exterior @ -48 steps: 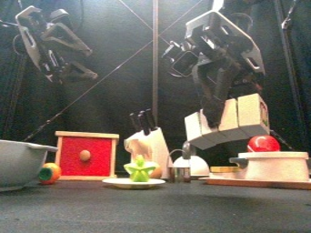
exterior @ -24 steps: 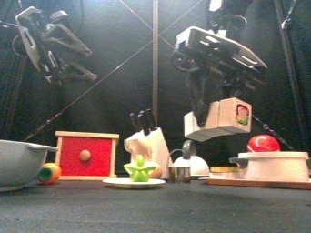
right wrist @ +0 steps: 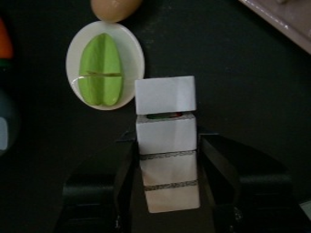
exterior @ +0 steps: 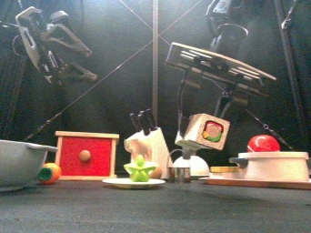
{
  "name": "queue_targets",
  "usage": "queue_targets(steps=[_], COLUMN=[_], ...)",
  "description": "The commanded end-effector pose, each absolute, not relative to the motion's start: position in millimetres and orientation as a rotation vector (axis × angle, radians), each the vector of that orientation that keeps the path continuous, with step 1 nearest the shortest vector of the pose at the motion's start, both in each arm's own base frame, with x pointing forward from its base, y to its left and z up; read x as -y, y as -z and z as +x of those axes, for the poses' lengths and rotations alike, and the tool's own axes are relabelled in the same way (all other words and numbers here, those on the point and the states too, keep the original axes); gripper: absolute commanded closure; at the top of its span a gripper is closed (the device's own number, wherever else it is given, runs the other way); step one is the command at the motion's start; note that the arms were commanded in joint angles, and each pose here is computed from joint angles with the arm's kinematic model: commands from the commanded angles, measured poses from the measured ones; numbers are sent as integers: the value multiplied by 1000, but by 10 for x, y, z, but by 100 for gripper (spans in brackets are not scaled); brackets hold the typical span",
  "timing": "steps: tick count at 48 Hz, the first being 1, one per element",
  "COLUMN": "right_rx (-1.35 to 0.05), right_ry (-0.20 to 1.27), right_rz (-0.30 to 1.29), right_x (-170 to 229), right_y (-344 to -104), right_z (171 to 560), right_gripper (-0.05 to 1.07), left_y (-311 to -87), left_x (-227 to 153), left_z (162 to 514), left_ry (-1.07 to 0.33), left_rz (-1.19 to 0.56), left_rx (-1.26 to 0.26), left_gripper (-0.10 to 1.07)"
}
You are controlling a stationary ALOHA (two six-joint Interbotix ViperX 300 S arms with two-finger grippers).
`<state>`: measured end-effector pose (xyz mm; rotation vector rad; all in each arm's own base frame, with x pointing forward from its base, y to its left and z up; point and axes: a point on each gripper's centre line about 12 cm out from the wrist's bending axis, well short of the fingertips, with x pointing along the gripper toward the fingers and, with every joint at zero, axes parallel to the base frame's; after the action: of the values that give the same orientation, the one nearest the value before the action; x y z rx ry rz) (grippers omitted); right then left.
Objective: Place white sushi roll in cutting position
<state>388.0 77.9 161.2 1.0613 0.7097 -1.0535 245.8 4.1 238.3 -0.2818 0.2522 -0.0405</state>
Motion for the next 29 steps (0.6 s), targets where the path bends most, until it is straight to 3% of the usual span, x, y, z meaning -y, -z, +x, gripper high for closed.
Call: queue_targets(steps=[1, 29], right_rx=[-683, -660], right_ry=[1054, 1125], right_rz=[1110, 1197], right_x=[-825, -866], right_y=[-1653, -1439], right_z=[3883, 3981], right_gripper=[34, 33], left_y=[-2438, -2434], left_x=[-34, -35], left_z=[2479, 2475], left_ry=[49, 47], left_rz=[-281, -284], left_rx=[-234, -235], left_gripper=[5, 5])
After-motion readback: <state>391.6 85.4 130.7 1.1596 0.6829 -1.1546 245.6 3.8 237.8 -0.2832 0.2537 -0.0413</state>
